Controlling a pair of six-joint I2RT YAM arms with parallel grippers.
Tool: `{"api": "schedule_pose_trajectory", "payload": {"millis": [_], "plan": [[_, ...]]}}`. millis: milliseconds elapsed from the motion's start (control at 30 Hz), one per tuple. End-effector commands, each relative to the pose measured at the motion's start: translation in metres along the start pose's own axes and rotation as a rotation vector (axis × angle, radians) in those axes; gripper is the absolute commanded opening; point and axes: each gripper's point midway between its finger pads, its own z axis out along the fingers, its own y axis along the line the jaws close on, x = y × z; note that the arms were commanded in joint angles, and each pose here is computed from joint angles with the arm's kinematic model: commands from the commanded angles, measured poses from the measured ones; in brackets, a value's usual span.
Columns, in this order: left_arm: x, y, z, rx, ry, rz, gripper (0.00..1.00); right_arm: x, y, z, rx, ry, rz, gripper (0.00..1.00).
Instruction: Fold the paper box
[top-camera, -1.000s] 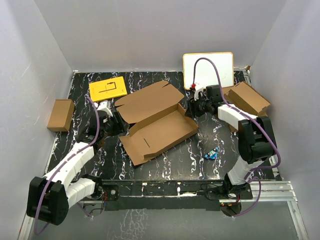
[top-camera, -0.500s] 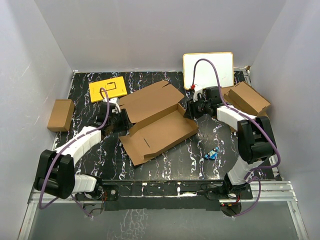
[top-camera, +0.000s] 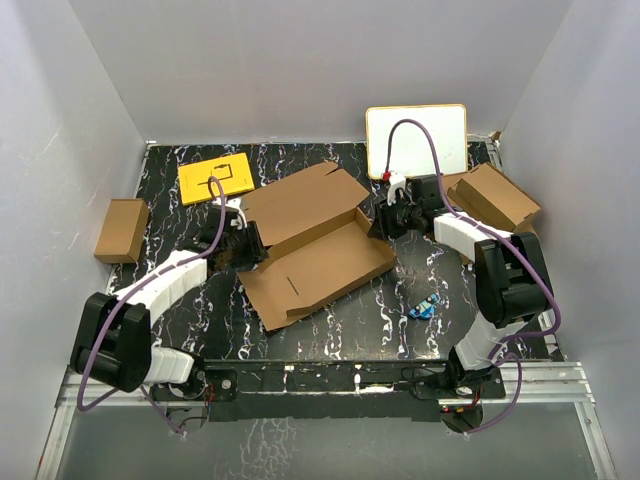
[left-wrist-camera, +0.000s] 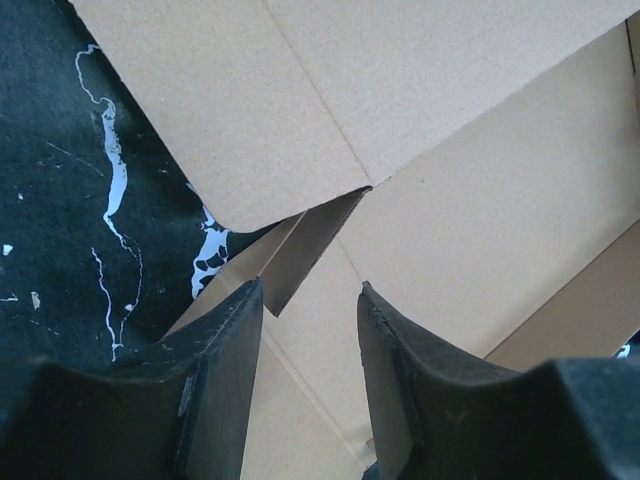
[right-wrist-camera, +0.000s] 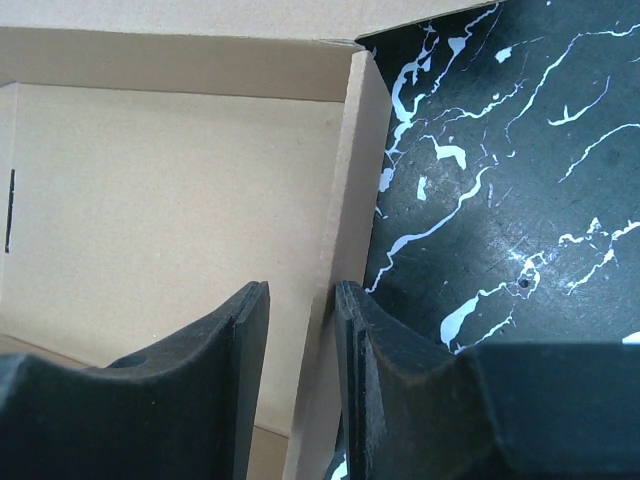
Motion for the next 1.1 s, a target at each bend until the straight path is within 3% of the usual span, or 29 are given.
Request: {"api": "schedule_pose_trajectory", "payload": {"millis": [0, 200, 1067], "plan": [[-0.010, -0.014, -0.003, 0.025, -0.013, 0.000, 0.38, -0.017, 0.016, -0.005, -0.047, -0.065, -0.031, 0.37], [-0.009, -0.024, 0.001, 0.047, -0.012, -0.013, 0.30, -0.014, 0.021, -0.005, -0.069, -0.056, -0.028, 0.36], [-0.023, -0.041, 0.024, 0.083, -0.075, -0.168, 0.33, -0.009, 0.042, -0.004, -0.146, -0.050, -0.025, 0.36]]}}
